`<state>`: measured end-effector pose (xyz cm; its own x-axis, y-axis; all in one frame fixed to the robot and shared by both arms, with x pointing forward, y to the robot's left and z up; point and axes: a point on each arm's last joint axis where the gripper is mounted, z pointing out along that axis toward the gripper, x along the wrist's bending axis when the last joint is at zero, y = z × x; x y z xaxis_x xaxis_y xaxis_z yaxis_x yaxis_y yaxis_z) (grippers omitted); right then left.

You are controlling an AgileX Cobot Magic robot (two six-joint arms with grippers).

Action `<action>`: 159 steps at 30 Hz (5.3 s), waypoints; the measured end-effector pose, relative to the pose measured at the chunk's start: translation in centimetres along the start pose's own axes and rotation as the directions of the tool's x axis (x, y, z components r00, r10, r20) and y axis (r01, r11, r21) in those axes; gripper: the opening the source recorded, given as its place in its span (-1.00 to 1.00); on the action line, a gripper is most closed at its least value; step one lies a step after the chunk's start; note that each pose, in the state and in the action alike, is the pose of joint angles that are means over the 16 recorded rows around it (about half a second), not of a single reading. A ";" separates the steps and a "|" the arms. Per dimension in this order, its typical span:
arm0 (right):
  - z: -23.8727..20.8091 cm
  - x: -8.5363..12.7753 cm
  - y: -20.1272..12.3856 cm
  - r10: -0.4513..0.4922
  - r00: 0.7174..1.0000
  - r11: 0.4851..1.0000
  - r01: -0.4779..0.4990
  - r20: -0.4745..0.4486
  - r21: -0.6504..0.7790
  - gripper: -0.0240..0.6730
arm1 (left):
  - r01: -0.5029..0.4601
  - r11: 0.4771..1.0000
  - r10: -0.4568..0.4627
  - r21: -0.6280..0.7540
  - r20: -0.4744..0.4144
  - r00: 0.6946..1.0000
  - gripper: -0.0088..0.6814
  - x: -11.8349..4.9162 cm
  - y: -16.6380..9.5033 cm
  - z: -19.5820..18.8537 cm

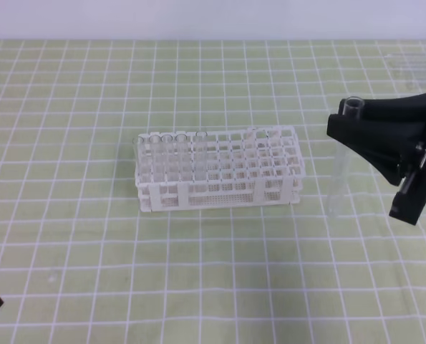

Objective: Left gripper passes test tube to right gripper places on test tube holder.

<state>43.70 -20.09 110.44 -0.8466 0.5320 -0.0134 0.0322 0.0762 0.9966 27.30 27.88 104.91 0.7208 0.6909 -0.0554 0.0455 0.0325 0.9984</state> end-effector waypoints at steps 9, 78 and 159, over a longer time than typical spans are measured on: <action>0.0 -0.3 -0.1 -0.026 0.999 1.000 0.026 0.028 0.011 -0.63 | 0.002 1.000 -0.002 0.000 0.000 1.000 -0.98 0.0 0.0 0.0; 18.0 1.7 -4.4 0.107 0.865 0.989 -0.041 0.490 -0.144 -0.63 | -0.048 0.990 0.056 0.129 -0.058 0.997 -0.98 0.6 -1.2 0.0; 20.7 1.6 -8.3 0.104 0.894 0.995 -0.095 0.436 -0.043 -0.20 | -0.049 0.990 0.058 0.132 -0.059 0.997 -0.98 0.6 -1.2 0.0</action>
<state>53.08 -2.44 100.48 -0.5220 0.8511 0.0562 0.0895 -0.0108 0.9959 27.67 28.22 103.64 0.6805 0.7328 0.0028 0.1007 -0.0973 0.9901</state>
